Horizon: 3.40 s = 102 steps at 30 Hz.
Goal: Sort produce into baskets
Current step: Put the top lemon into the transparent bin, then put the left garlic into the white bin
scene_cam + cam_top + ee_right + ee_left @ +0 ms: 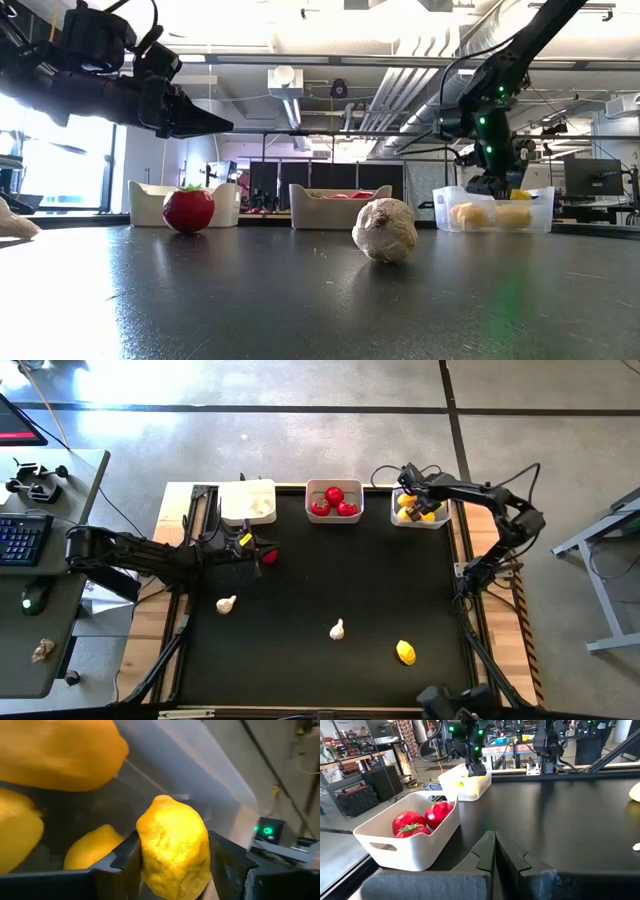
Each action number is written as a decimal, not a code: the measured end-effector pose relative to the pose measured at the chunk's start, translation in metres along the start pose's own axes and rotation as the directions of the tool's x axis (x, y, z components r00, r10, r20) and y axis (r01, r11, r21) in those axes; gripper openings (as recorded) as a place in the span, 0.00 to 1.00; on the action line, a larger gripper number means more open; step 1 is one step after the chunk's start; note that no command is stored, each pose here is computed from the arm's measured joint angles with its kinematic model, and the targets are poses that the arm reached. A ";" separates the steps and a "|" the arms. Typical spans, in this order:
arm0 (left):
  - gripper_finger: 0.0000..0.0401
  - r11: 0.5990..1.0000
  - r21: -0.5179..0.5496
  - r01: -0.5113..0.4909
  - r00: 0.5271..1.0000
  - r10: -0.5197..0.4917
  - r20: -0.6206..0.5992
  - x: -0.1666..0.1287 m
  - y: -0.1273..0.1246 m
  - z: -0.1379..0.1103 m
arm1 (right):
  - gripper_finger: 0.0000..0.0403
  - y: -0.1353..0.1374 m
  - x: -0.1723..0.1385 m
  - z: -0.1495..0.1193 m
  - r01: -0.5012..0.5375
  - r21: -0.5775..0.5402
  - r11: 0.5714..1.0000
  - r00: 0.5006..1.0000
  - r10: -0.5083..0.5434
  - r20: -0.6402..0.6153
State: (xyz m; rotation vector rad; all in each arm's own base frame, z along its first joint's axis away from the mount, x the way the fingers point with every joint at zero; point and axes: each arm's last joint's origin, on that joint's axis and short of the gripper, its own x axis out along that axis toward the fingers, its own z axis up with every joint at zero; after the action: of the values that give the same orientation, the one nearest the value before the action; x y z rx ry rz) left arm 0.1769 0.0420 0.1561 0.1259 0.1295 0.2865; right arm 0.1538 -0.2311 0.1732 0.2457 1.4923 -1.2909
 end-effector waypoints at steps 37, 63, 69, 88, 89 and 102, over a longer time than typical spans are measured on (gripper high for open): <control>0.00 0.999 0.002 -0.038 0.999 0.038 -0.025 0.000 0.001 -0.002 | 0.36 0.004 -0.095 -0.021 -0.160 -0.006 0.987 0.919 0.151 0.364; 0.00 0.946 0.045 0.321 0.879 -0.280 -0.386 0.028 -0.037 0.056 | 0.02 0.098 -0.119 -0.064 -0.506 -0.370 0.779 0.282 0.555 0.783; 0.00 0.932 0.048 0.359 0.833 -0.297 -0.466 0.018 -0.065 0.074 | 0.02 0.104 -0.126 -0.070 -0.507 -0.401 0.763 0.258 0.578 0.774; 0.15 0.949 -0.241 0.205 0.445 -0.310 -0.840 -0.064 -0.121 0.089 | 0.02 0.134 -0.125 -0.083 -0.539 -0.454 0.710 0.274 0.657 0.702; 0.18 0.953 -0.244 0.179 0.418 -0.298 -0.858 -0.068 -0.121 0.087 | 0.02 0.136 -0.125 -0.084 -0.539 -0.459 0.706 0.272 0.662 0.699; 0.50 0.969 -0.178 -0.169 0.311 -0.119 -0.943 -0.084 -0.111 0.076 | 0.02 0.147 -0.135 -0.098 -0.531 -0.524 0.665 0.234 0.710 0.664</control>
State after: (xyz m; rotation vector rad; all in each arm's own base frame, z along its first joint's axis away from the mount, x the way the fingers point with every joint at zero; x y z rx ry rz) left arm 0.1385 -0.0954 0.2245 -0.3343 1.3331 0.3793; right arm 0.2559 -0.0330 0.1787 0.0443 0.4928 -0.4012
